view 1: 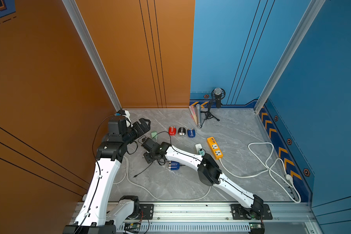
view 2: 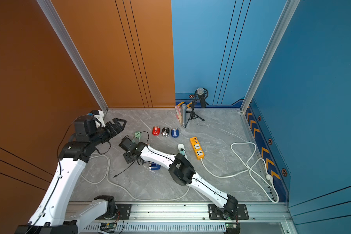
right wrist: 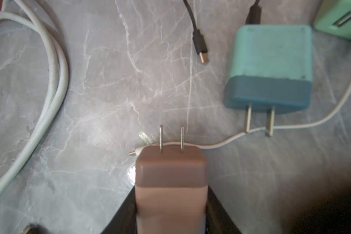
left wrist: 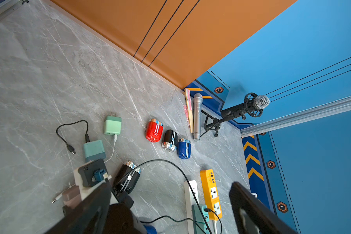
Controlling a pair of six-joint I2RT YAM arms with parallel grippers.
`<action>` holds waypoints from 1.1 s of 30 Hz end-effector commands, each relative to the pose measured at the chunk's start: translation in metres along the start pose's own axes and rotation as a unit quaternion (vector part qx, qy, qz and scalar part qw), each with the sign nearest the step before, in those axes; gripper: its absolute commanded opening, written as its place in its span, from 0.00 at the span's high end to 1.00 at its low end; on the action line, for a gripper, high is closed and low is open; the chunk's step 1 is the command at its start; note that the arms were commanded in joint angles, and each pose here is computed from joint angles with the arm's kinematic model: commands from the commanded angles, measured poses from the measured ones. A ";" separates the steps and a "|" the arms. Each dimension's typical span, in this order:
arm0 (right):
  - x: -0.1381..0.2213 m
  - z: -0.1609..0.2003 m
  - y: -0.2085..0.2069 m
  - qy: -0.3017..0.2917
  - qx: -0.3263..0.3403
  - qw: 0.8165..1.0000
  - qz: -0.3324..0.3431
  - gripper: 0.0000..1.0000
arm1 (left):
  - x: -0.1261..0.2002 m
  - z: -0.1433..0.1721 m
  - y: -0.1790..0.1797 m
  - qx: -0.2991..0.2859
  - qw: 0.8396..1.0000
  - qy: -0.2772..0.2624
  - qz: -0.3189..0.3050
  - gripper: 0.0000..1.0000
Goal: Unplug the electric shaver
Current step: Place the plug at the center of the board.
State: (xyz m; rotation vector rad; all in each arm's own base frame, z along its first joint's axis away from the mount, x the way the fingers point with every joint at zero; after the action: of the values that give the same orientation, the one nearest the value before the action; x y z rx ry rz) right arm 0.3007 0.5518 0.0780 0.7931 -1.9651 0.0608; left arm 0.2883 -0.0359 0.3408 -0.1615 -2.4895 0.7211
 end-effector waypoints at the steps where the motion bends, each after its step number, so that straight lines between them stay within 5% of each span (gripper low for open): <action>1: -0.002 -0.003 -0.009 -0.006 0.018 0.999 0.028 0.64 | 0.000 0.009 0.003 -0.008 1.000 0.015 0.005 0.06; 6: -0.012 0.000 -0.012 0.000 0.016 1.000 0.024 0.46 | -0.003 0.012 0.005 -0.013 1.000 0.021 0.004 0.06; 12: 0.018 -0.022 0.000 -0.027 0.027 0.999 0.004 0.32 | -0.001 0.006 0.001 -0.019 1.000 0.015 0.008 0.06; 21: 0.104 -0.052 -0.007 -0.082 0.075 0.992 0.057 0.29 | -0.006 -0.011 -0.032 -0.049 0.998 0.010 0.035 0.06; 33: 0.228 -0.013 -0.096 -0.112 0.048 0.970 0.211 0.28 | -0.075 -0.018 -0.085 -0.083 0.993 0.062 0.060 0.06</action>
State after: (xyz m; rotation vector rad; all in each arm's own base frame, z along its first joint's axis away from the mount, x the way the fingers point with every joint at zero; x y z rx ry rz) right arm 0.2900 0.4052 0.2370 0.5864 -2.2694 0.2588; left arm 0.3549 -0.1091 0.3675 -0.4084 -2.4391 0.5846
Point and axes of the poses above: each gripper's point midway between its finger pads, its own x axis back along the fingers, its own y axis along the line the jaws close on, z = x × y, the point moved 5 cm from there along x, back along the fingers, and after that the axes turned 8 degrees about -x, right-handed, at the moved point
